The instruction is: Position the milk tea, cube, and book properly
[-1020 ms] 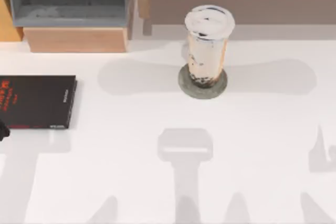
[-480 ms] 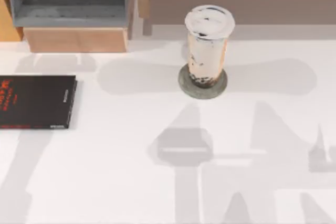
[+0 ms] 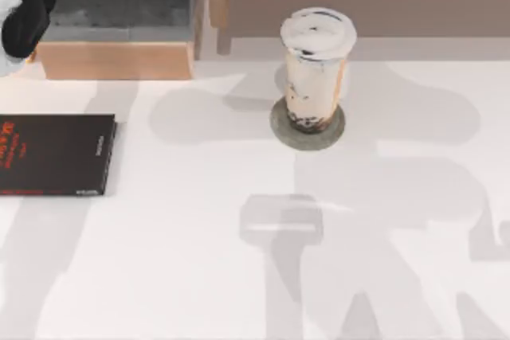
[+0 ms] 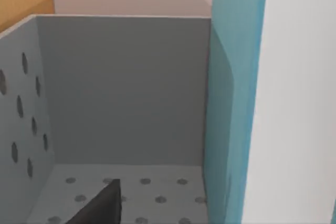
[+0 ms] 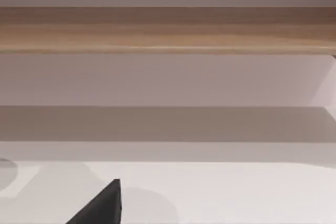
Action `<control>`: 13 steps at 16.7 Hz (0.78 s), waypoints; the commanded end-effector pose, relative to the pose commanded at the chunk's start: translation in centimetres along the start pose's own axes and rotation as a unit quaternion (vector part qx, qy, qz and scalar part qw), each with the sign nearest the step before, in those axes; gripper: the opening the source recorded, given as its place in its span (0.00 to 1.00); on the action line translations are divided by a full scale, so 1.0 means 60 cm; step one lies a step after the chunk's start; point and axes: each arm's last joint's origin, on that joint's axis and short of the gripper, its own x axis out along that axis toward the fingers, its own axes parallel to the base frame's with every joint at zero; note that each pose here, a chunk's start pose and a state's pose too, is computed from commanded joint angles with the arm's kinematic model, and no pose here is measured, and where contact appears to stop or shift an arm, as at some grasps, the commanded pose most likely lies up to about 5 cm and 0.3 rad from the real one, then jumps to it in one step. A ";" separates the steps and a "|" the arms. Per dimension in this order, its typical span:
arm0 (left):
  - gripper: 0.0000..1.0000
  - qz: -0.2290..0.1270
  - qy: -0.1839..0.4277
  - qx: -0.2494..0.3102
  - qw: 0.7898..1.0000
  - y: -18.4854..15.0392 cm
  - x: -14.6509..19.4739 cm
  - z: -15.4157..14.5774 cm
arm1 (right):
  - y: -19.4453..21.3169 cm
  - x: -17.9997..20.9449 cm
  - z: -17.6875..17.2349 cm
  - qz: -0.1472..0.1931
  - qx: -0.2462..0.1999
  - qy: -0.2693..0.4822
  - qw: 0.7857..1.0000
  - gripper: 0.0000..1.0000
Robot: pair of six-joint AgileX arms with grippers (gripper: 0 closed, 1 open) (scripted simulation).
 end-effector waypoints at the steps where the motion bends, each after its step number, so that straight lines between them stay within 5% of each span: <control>1: 1.00 0.000 -0.002 0.000 1.000 -0.005 0.014 -0.008 | 0.000 0.000 0.000 0.000 0.000 0.000 1.000 1.00; 13: 1.00 -0.001 -0.006 -0.001 1.000 -0.014 0.061 -0.018 | 0.000 0.000 0.000 0.000 0.000 0.000 1.000 1.00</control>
